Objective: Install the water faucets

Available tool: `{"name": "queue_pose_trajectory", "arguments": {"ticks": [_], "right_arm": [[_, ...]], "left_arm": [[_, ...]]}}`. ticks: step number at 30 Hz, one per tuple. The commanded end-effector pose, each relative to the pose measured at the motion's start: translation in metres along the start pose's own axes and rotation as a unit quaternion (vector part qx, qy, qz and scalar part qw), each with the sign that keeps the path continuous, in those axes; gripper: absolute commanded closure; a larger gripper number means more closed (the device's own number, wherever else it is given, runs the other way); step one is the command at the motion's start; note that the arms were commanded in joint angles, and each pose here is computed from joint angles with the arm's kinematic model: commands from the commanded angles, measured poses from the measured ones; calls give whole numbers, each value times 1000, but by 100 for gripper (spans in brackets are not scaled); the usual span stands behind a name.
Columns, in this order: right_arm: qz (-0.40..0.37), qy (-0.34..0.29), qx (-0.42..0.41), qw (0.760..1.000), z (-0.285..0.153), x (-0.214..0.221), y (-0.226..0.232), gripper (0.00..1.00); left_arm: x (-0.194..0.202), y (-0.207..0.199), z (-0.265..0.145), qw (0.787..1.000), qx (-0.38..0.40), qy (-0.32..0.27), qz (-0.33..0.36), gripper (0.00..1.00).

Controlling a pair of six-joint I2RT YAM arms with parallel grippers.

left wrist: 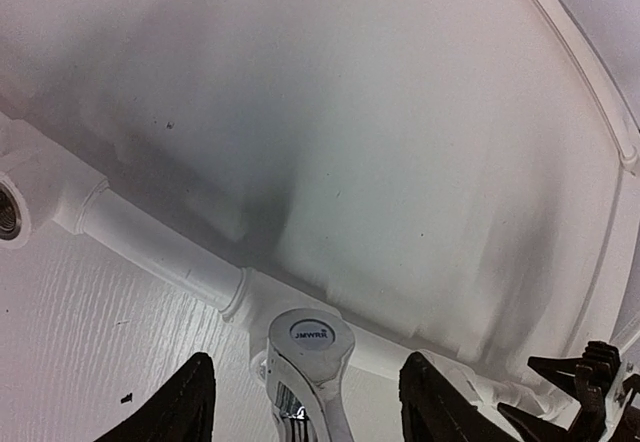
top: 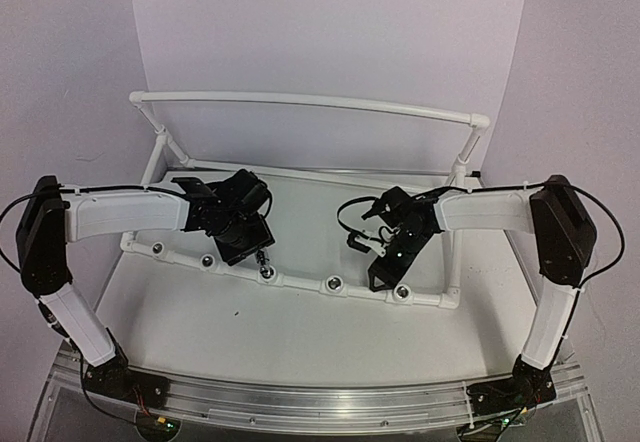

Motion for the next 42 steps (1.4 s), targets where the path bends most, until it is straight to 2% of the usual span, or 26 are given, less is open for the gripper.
{"name": "queue_pose_trajectory", "arguments": {"ticks": [1,7,12,15,21,28,31,36,37,40,42], "right_arm": [[7,3,37,999,10,3,-8,47],[5,10,49,999,18,9,-11,50],[4,13,59,998,22,12,-12,53],[5,13,60,998,23,13,-12,56],[5,12,63,998,24,12,-13,62],[4,12,62,998,24,12,-13,66],[4,12,62,998,24,12,-13,66],[6,12,60,998,25,12,-13,67],[6,11,60,998,24,11,-13,67],[10,5,56,998,22,9,-12,65],[12,-4,54,998,17,5,-12,62]], "left_arm": [[1,-2,5,1000,-15,18,-7,37],[7,-7,27,999,-20,36,16,40],[11,-9,39,998,-9,45,41,46],[13,-9,41,997,-5,47,53,53],[15,-8,38,994,-10,54,93,75],[15,-11,33,979,-50,50,192,96],[15,-12,30,969,-73,46,229,100],[13,-11,23,963,-86,42,253,98],[13,-12,22,963,-86,42,251,93],[11,-16,15,968,-70,40,239,59],[8,-20,6,971,-51,36,232,46]]}}
Point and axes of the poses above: each gripper's point midway between its finger pads, its own z axis out along the fingers, its own y axis along the line the jaws close on, x = y × z, the point moved 9 cm from there along -z, back along the fingers, and after that the axes turned 4 degrees about z, right-handed, at the moved point
